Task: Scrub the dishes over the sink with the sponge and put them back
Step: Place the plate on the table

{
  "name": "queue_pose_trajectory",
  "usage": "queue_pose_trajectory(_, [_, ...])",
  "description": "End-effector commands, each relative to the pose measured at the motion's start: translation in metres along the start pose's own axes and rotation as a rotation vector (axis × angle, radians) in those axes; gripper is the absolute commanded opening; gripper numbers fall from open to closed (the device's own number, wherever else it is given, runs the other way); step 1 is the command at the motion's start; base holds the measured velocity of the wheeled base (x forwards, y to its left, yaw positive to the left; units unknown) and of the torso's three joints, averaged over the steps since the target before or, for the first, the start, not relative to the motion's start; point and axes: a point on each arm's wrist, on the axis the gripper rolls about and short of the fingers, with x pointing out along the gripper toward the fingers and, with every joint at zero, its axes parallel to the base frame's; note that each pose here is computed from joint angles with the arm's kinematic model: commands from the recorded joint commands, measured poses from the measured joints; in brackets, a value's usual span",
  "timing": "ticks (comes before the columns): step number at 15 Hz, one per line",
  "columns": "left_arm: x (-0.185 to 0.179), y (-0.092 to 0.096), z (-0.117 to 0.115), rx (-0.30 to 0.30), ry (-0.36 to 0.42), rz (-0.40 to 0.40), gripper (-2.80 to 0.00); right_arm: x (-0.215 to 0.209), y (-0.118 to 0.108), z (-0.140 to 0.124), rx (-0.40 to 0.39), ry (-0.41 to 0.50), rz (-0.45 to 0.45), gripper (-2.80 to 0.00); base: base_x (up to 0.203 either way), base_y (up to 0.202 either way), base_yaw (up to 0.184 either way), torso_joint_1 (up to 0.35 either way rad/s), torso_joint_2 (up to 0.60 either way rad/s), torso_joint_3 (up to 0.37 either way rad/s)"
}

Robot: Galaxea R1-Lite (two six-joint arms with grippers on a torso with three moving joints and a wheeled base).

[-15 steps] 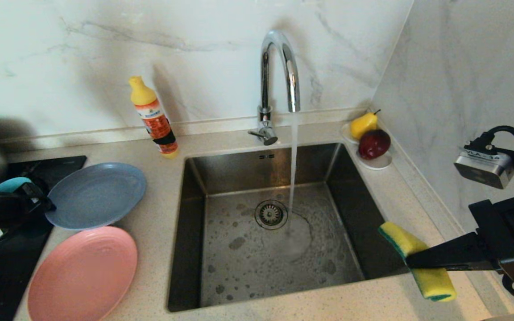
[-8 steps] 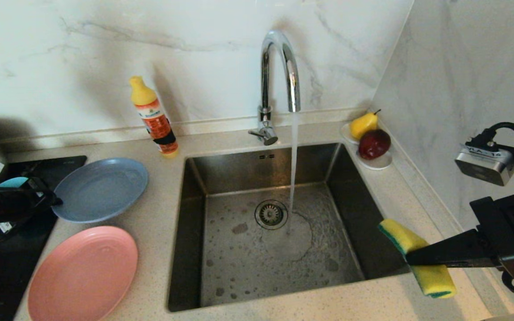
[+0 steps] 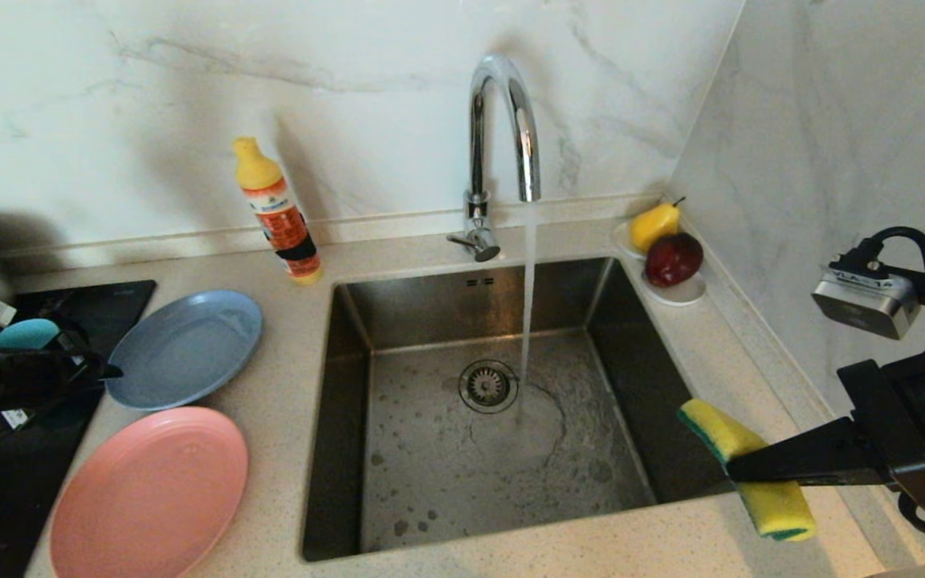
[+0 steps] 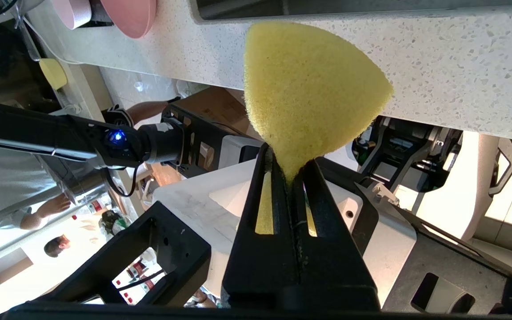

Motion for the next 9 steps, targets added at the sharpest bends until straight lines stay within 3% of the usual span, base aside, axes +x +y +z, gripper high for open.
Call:
queue_pose_trajectory(1, [0.0, -0.001, 0.003, -0.007, -0.009, -0.004, 0.0, -0.002, 0.001, -0.001, 0.001, -0.001, 0.004, -2.8, 0.0, 0.0, 0.0, 0.0, 0.0, 0.0])
queue_pose_trajectory(5, [-0.021, -0.009, 0.012, -0.003, -0.067, -0.017, 0.0, -0.003, 0.0, -0.002, 0.004, -0.004, 0.002, -2.8, 0.0, 0.0, 0.0, 0.0, 0.0, 0.0])
queue_pose_trajectory(7, [-0.051, -0.022, 0.013, 0.025, -0.096, -0.027, 0.0, -0.003, -0.001, -0.002, 0.005, -0.003, 0.001, -2.8, 0.0, 0.0, 0.0, 0.0, 0.0, 0.0])
queue_pose_trajectory(8, [-0.068, -0.027, 0.007, 0.059, -0.069, -0.012, 0.0, -0.003, -0.001, -0.002, 0.006, -0.004, 0.001, -2.8, 0.0, 0.0, 0.0, 0.0, 0.0, 0.0])
queue_pose_trajectory(9, [-0.079, -0.027, -0.003, 0.12, 0.002, 0.017, -2.8, -0.003, -0.002, -0.003, 0.008, -0.003, -0.001, -2.8, 0.0, 0.0, 0.0, 0.0, 0.0, 0.0])
